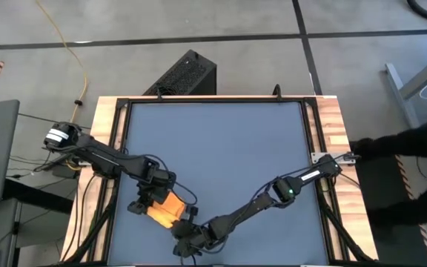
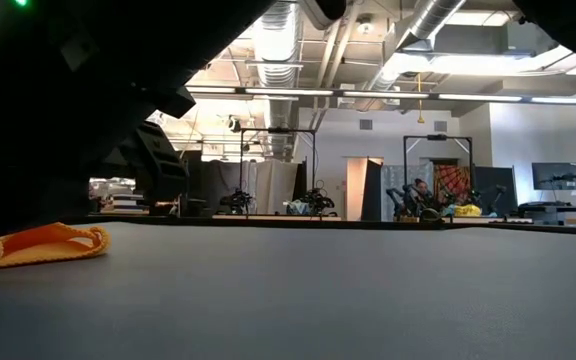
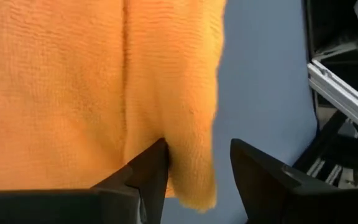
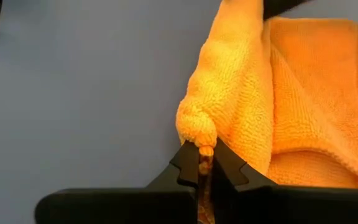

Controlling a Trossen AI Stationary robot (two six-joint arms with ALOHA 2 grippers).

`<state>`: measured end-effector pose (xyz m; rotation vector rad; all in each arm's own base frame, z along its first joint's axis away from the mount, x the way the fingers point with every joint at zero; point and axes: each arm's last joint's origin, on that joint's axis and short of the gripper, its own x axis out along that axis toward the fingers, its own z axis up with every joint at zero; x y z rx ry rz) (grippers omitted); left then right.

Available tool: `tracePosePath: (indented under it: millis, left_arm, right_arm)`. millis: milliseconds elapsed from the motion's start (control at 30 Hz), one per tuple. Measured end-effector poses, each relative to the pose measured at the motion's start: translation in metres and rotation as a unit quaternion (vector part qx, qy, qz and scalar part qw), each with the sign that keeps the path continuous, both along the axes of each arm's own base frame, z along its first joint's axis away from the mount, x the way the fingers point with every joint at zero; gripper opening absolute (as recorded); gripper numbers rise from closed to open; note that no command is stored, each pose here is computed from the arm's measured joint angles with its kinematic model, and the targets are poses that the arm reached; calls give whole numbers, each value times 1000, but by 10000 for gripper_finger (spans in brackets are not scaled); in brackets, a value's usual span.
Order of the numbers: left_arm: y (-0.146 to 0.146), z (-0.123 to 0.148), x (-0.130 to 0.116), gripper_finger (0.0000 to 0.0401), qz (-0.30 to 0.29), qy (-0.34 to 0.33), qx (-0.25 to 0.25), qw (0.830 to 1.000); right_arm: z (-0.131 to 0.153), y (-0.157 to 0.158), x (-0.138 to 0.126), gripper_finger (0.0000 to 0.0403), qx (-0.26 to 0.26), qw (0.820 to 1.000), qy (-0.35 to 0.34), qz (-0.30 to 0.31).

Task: Roll towel
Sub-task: Roll the orange microfiber towel

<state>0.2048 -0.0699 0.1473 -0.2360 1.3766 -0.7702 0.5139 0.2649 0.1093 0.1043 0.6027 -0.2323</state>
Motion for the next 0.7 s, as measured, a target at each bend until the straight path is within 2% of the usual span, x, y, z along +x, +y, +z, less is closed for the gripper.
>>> tracePosePath:
  millis: [167,333,567,700]
  left_arm:
    - [5,9,-16,160,2,-18,26,1000]
    - [9,32,-25,159,35,-96,33,994]
    - [13,62,-41,159,58,-192,39,979]
    - [0,59,-46,159,38,-233,34,971]
  right_arm:
    - [0,-1,0,30,8,1000,2,-1]
    - [0,-6,3,30,22,1000,8,0]
    - [-2,-4,0,30,81,996,14,-27]
    - [-2,-2,0,30,130,990,1,-61]
